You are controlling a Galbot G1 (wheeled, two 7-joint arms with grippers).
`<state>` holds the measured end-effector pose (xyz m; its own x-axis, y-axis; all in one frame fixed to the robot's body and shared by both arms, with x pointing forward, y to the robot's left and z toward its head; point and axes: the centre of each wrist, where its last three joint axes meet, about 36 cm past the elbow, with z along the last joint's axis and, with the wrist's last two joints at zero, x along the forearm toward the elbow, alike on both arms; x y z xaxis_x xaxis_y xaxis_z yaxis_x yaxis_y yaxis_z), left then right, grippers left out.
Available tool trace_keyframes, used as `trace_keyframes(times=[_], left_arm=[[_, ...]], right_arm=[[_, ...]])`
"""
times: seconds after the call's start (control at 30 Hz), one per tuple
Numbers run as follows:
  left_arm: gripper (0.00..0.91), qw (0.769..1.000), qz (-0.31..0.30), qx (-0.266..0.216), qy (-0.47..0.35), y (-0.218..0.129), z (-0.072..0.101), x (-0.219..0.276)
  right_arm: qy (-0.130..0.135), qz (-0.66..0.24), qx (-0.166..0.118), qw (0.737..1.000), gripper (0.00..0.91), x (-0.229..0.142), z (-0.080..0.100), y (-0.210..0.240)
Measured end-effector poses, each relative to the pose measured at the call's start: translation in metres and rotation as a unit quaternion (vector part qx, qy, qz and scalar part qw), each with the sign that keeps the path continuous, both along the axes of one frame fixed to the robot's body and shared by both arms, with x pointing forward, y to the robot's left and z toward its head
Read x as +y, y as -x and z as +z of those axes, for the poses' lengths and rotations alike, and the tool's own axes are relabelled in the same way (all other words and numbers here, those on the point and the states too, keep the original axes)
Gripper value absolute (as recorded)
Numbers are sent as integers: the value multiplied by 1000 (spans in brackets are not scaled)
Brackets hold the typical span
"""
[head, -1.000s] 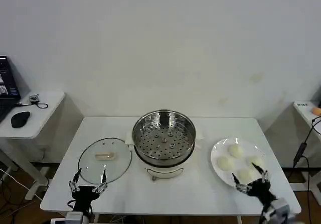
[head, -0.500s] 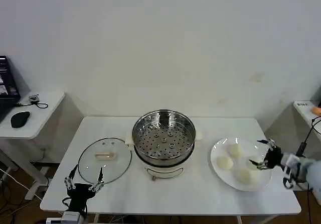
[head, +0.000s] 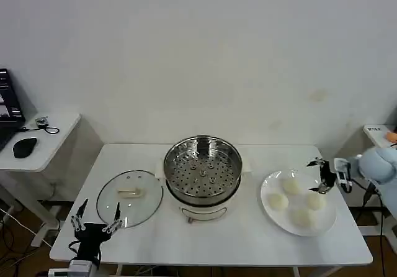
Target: Take steamed baozi put them in steamer then cover it.
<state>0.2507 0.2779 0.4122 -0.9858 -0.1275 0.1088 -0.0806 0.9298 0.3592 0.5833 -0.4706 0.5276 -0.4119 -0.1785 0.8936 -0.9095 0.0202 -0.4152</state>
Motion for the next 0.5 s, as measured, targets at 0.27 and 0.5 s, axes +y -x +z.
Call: trace_keyframes(times=[0.27,0.5], left_arm=[[907,1000,6,-2,-4,1,2,3],[907,1000,9,0,-5,1,0,5]], right_arm=[[31,22,54,998,907,22,-30,-38],[52,33,78,995,907,38,-51,-58]])
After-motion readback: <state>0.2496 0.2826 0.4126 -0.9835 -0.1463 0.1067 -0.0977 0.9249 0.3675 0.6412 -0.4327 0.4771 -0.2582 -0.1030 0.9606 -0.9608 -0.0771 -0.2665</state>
